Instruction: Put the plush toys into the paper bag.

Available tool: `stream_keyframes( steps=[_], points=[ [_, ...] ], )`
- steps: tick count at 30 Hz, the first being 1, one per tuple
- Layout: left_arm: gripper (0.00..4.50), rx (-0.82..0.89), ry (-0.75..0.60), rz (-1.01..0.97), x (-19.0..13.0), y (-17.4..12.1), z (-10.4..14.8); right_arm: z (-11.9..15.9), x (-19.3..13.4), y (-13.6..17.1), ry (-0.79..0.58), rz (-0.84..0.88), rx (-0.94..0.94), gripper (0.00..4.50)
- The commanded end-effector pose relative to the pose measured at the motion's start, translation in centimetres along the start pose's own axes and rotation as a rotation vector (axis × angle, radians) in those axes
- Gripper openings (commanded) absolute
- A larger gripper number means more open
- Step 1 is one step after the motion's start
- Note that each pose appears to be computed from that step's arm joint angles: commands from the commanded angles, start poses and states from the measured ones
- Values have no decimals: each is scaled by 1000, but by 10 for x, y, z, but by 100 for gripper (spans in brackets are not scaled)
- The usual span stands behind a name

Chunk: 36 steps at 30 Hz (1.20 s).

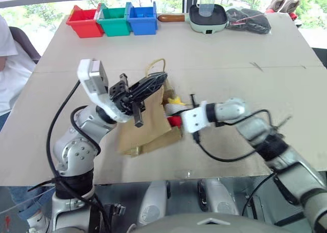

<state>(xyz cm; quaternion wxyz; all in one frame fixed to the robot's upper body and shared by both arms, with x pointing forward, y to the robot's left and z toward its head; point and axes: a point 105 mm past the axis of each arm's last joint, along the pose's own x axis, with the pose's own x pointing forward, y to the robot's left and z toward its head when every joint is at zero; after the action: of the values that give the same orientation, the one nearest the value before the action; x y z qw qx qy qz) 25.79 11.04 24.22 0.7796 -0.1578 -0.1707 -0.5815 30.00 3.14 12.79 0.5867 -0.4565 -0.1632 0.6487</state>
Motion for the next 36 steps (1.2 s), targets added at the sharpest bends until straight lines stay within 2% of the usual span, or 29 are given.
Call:
stream_keyframes(
  steps=[1, 2, 3, 4, 7, 9, 14, 20, 24, 26, 28, 31, 36],
  points=[
    [0, 13, -3, -49, 6, -7, -1, 7, 19, -10, -70, -17, -121, 8],
    [0, 26, 3, -33, 5, -7, -2, 6, 20, -6, -91, 0, -120, 8],
    [0, 52, 12, -10, 4, -5, -3, 6, 20, -4, -106, -1, -117, 77],
    [0, 84, 27, 18, 1, -4, -5, 6, 19, -2, -114, 6, -128, 107],
    [0, 168, -8, 73, -5, -2, -1, 4, 13, -1, -119, -16, -131, 261],
    [0, 194, -9, 95, -12, -2, -1, 0, 6, -3, -113, -54, -91, 345],
    [0, 208, 32, 125, -30, -1, -6, -3, -26, -6, -105, -151, 76, 345],
    [0, 228, 31, 137, -46, -1, -1, 1, -80, 6, -59, -240, 474, 345],
    [0, 234, -20, 88, -55, -10, 11, -20, -100, 36, 66, -266, 838, 345],
    [0, 234, -60, 82, -57, -12, 19, -29, -100, 45, 99, -282, 1012, 345],
    [0, 227, -79, 63, -58, -15, 25, -31, -93, 46, 38, -312, 1241, 345],
    [0, 208, -90, 30, -59, -22, 30, -37, -71, 37, -42, -325, 1450, 345],
    [0, 195, -86, 40, -64, -27, 33, -40, -48, 21, -98, -305, 1554, 345]
  ],
)
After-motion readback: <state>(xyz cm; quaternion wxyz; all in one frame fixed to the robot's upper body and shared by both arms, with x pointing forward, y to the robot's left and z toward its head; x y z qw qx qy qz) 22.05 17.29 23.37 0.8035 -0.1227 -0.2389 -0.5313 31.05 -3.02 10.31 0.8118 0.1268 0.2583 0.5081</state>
